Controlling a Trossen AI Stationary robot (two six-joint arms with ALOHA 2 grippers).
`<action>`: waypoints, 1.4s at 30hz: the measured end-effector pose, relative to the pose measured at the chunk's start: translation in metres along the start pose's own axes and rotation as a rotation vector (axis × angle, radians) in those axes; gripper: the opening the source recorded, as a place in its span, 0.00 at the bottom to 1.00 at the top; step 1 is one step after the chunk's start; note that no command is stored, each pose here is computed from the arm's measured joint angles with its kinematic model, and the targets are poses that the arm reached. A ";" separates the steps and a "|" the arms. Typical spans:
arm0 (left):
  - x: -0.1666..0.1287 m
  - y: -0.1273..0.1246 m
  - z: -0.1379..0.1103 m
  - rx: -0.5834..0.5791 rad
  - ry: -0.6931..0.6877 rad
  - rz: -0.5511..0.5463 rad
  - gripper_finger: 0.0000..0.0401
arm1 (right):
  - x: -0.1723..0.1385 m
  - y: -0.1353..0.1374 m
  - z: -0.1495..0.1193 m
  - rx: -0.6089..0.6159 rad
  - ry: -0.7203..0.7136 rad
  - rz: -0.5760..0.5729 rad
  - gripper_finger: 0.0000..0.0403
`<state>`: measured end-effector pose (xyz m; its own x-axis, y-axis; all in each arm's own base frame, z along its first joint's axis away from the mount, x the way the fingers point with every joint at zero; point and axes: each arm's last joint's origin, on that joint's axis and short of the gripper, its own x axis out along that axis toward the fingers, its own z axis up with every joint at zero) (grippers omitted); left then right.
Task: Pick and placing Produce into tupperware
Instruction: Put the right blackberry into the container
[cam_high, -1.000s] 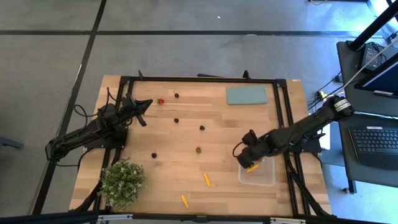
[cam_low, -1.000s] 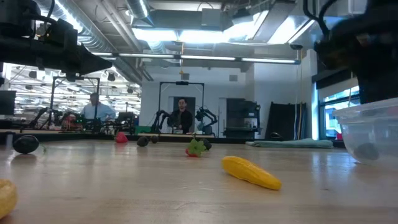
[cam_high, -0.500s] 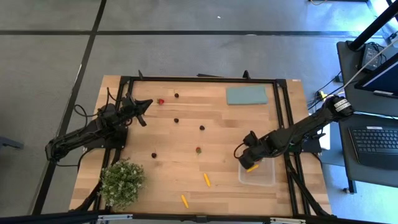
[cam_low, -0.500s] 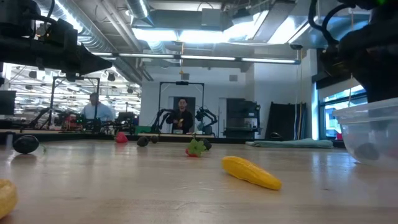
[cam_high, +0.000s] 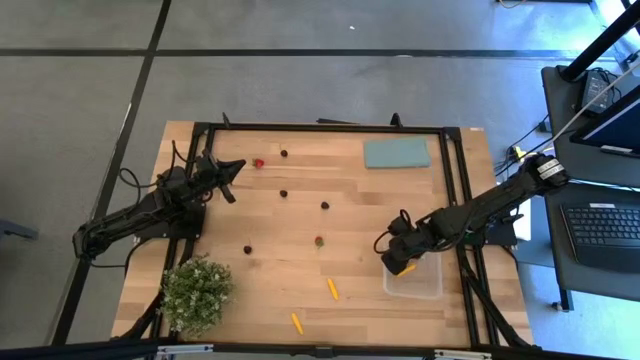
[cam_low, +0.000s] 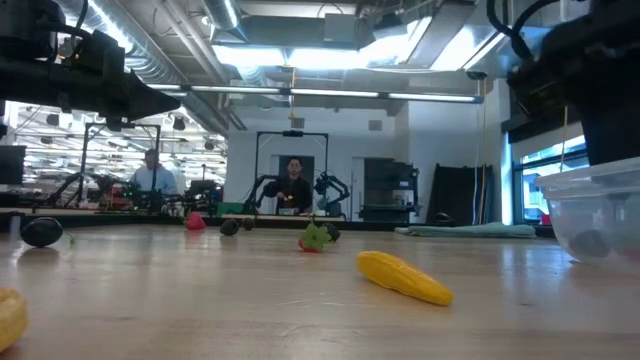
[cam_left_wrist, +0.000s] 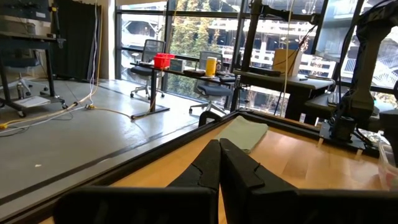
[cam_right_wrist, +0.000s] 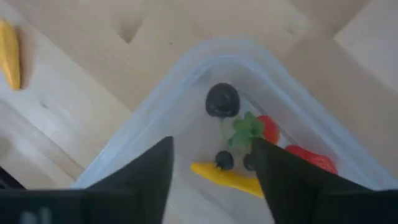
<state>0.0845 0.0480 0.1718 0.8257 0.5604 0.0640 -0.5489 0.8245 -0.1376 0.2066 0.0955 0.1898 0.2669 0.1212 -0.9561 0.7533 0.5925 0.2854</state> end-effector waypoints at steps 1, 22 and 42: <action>0.000 0.000 0.000 0.000 0.000 0.000 0.00 | -0.003 0.001 0.001 0.005 0.002 -0.013 0.59; 0.000 0.000 0.000 0.002 0.000 0.000 0.00 | -0.111 0.048 0.113 -0.309 -0.626 0.118 0.69; 0.000 0.000 0.000 0.001 0.002 -0.006 0.00 | 0.045 0.071 0.196 -0.776 -0.580 -0.083 0.69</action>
<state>0.0846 0.0479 0.1717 0.8294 0.5551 0.0634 -0.5438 0.8281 -0.1363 0.3900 -0.0130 0.1803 0.6420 -0.2333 -0.7303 0.2334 0.9668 -0.1037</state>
